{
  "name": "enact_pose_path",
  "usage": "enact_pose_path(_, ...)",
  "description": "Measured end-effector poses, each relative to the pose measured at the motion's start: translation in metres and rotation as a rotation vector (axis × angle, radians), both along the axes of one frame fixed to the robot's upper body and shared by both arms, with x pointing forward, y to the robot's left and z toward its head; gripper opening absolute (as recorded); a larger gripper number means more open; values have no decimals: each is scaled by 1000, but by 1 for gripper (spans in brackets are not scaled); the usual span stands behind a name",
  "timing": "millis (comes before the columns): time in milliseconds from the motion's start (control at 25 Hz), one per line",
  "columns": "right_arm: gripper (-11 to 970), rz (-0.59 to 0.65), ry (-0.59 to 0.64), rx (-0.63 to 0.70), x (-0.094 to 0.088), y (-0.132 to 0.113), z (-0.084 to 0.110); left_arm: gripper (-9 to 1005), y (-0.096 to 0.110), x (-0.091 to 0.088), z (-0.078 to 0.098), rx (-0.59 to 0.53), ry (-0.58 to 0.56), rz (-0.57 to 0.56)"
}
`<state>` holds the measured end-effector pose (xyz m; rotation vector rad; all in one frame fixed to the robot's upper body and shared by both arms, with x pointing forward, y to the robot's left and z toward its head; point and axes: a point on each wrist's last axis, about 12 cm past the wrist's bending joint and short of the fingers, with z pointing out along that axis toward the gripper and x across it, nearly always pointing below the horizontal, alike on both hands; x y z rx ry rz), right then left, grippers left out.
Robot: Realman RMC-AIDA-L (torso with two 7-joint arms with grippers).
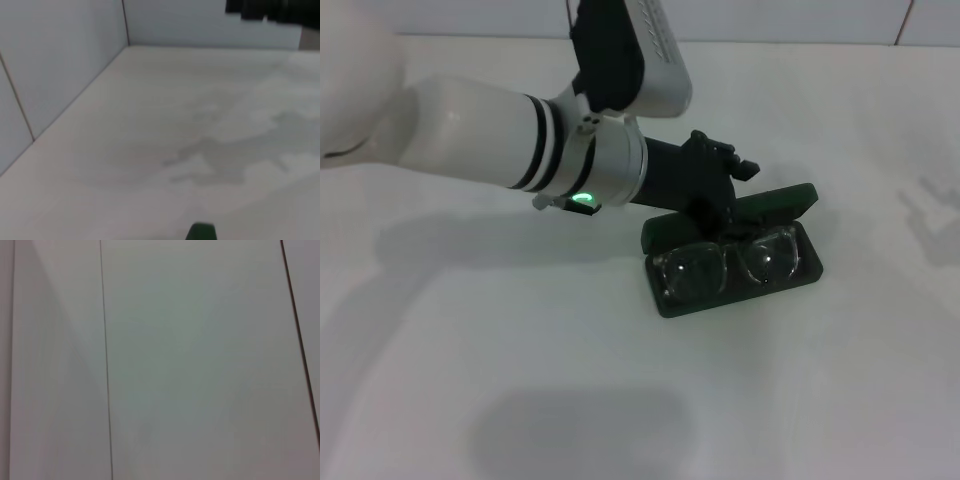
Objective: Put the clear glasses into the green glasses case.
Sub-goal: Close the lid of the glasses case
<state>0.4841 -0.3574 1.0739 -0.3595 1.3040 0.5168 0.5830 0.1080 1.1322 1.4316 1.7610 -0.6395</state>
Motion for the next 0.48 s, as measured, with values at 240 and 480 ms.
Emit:
enact_pose_path(240, 348, -1, 1, 0, 0, 0, 0, 682, 14, 15, 13, -98, -7, 104)
enact_pose_path(480, 349, -2, 3, 0, -1, -1, -1, 767, 18, 30, 1, -91, -7, 217)
